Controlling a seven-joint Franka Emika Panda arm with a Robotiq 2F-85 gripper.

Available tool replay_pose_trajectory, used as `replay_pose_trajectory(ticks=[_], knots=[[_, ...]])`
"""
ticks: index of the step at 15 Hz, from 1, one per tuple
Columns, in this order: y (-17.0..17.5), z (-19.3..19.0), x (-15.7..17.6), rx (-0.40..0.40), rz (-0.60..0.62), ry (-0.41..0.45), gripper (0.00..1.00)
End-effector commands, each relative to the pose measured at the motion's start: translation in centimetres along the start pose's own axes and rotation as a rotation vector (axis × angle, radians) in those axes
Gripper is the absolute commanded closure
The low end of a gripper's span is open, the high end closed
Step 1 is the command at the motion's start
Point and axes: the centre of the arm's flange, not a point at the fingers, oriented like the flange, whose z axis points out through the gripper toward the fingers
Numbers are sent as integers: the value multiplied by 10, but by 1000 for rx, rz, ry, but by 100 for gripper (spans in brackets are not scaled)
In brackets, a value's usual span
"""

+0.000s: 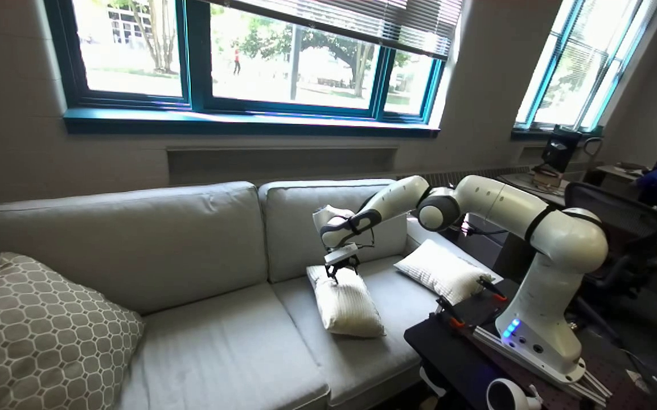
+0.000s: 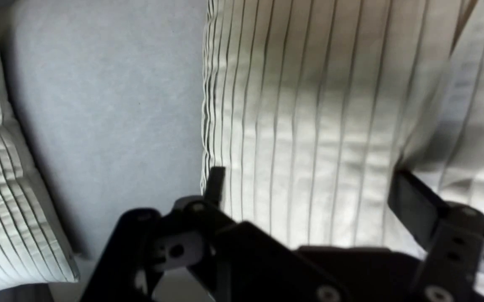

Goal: Stack the pillows at the edge of the sofa.

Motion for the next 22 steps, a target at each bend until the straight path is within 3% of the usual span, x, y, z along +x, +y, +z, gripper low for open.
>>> replay_pose_trajectory(ticks=[1, 6, 11, 12, 16, 18, 22], knots=[[-63, -22, 48, 79, 69, 131, 0], [-91, -52, 50, 209, 104, 238, 0], [-104, -60, 48, 269, 143, 237, 0], [-48, -60, -1, 253, 114, 242, 0], [-48, -57, -1, 251, 114, 240, 0], [-31, -57, 0, 269, 104, 305, 0], [-63, -46, 10, 322, 25, 344, 0]])
